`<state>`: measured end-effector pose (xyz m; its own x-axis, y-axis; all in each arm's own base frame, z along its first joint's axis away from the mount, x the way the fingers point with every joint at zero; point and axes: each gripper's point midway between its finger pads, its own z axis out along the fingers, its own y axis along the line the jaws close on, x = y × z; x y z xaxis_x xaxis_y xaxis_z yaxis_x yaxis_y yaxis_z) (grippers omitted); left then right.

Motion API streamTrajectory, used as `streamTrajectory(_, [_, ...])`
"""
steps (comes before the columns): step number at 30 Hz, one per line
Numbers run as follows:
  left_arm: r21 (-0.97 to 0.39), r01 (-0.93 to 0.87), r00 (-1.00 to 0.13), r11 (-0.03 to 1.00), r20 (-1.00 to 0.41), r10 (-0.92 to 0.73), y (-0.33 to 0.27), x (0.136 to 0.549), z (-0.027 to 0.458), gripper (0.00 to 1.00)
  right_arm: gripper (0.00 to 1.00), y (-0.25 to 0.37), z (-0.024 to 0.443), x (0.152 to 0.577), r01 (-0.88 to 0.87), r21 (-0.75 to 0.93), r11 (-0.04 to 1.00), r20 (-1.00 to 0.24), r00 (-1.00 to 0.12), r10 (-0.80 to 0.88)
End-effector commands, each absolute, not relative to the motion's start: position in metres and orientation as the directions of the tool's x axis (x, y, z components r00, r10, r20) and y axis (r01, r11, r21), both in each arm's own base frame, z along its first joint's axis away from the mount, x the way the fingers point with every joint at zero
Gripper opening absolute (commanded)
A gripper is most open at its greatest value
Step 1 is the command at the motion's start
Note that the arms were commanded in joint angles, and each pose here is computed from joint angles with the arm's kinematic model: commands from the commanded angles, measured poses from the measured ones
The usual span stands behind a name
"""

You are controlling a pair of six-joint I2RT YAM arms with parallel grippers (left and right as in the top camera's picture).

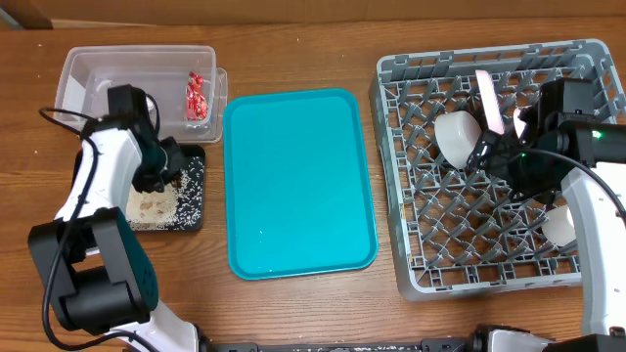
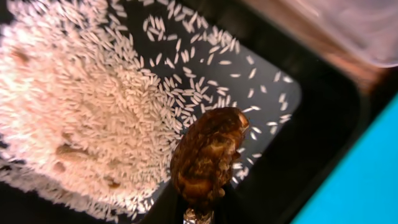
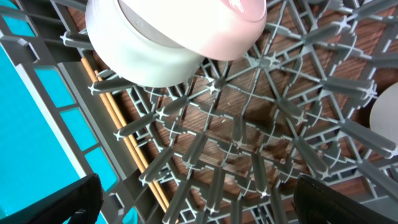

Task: Sort waste into correct bins and load items into the dishwasher
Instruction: 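Lower the scrap onto the rice tray and open the left gripper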

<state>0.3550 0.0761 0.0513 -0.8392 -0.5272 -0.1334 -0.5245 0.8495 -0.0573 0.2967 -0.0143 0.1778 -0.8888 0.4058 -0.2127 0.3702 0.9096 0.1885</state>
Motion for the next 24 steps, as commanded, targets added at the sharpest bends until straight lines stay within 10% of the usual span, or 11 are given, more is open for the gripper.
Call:
streamTrajectory(1, [-0.044,-0.535,-0.832,0.844,-0.146,-0.535,0.0754,0.3482,0.0461,0.07,1.0,-0.0145,0.1784,0.2972,0.373,0.192,0.908,-0.215,-0.887,0.409])
streamTrajectory(24, [-0.043,-0.535,-0.832,0.843,-0.145,-0.536,0.0753,0.3471,0.0425,0.25,1.0,-0.0145,0.1784,0.2972,0.373,0.192,0.908,-0.215,-0.887,0.409])
